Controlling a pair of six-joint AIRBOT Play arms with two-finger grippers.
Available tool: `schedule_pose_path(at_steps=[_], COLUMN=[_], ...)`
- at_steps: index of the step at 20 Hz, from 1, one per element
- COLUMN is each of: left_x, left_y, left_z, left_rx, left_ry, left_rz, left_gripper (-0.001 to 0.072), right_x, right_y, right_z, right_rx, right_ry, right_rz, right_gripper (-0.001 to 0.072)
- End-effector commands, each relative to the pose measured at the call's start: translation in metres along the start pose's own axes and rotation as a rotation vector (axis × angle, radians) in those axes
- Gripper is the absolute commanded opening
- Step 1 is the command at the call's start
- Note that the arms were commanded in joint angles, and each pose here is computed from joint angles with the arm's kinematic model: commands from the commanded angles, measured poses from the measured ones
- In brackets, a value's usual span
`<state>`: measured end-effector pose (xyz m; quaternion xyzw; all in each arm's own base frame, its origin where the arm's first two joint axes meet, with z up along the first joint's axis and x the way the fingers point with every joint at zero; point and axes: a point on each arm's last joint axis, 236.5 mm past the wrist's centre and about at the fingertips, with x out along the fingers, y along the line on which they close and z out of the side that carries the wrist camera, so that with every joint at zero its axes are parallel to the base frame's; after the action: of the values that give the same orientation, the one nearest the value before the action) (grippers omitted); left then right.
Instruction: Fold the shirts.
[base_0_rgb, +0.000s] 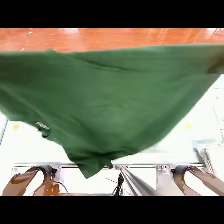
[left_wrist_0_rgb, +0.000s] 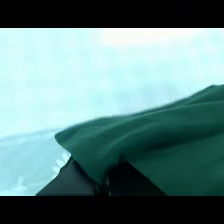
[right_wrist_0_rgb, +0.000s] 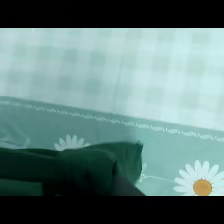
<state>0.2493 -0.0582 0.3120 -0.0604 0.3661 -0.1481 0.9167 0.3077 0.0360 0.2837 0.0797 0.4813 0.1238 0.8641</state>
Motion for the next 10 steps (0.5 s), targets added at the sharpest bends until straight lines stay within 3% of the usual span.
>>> schedule_pose_path(at_steps=[1,5,10], left_x=[0.096,0.192,0.283], left_y=[0.036,0.074,0.115], left_z=[-0.014,-0.015,-0.035], left_rx=[-0.084,-0.129,-0.229], left_ry=[0.108,0.169,0.25], left_rz=[-0.032,-0.033,-0.015], left_gripper=[0.002,0.0021,0.0022], right_x=[0.107,0.227,0.317], right_y=[-0.024,-0.047,-0.073], right_z=[0.01,0.049,0.061], right_rx=[-0.042,-0.043,0.076], right_ry=[0.233,0.204,0.173], right_rz=[-0.026,-0.069,-0.076], right_gripper=[0.0023,0.0024,0.0025])
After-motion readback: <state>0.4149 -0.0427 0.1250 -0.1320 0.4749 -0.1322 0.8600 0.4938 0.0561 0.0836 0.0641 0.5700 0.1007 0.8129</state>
